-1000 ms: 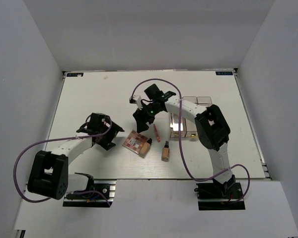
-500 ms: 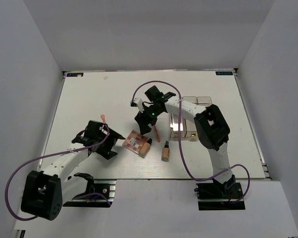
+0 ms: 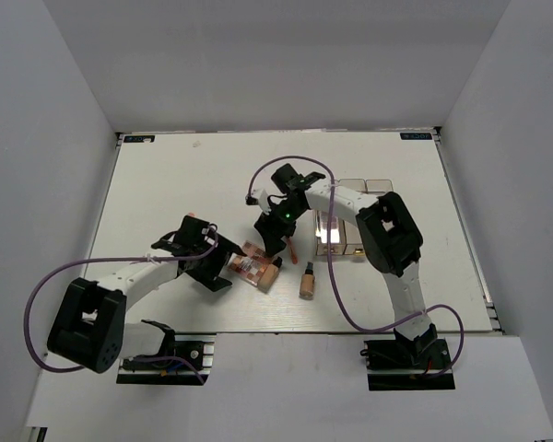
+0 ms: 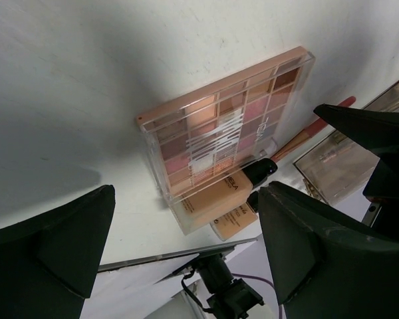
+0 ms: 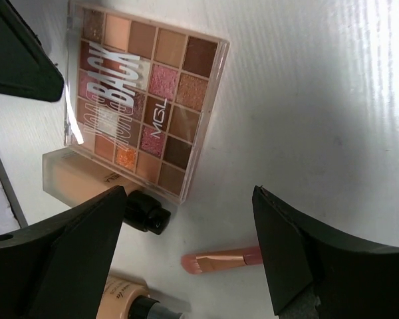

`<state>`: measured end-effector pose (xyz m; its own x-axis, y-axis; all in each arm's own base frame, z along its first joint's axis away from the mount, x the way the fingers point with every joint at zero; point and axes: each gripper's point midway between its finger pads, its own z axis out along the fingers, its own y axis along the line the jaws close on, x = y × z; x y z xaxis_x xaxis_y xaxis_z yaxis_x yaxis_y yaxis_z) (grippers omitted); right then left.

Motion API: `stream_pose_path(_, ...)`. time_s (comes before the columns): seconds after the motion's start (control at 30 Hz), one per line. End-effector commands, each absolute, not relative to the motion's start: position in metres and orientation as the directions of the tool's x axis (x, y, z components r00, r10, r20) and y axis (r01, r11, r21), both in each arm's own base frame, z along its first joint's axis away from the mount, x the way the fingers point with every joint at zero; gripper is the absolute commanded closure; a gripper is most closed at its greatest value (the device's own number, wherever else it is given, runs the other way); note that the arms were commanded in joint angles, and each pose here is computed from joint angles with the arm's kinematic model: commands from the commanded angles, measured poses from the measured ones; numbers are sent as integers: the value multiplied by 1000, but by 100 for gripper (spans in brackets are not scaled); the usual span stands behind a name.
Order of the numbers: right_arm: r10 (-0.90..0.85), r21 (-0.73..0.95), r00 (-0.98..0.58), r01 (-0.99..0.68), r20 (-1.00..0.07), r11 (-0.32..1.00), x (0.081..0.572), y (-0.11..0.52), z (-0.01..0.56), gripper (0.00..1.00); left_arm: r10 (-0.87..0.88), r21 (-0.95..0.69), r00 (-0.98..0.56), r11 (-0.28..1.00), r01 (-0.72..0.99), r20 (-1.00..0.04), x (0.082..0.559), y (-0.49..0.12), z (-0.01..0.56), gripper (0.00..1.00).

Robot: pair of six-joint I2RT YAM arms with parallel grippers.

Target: Organize the makeup

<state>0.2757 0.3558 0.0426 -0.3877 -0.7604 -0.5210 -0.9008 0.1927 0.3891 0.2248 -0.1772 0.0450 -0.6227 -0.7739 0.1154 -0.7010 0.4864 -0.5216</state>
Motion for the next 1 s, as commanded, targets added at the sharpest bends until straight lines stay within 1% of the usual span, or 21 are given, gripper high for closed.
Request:
stream_pose_path(0.0,-760,428,-381,-891,-526,151,271,363,48,18,-767,-564,-631,470,-679,121,235,-192,56,2)
stream_pose_path(0.2,-767,468,-394,-873,-507,139,266,369,46,19,-762,-560,-636,477,-678,122,235,-205,46,2)
stream_pose_path(0.63,-784,574,-409,-815,-468,82,241,366,50,26,-773,-571,-626,470,-673,102,246,-221,33,2)
stream_pose_path(0.8,-776,609,-416,-792,-474,53,236,370,60,30,-781,-590,-619,463,-662,83,249,-219,37,2)
stream_pose_path(0.97,-770,606,-406,-795,-492,31,237,376,71,31,-784,-612,-617,456,-646,69,252,-219,46,2)
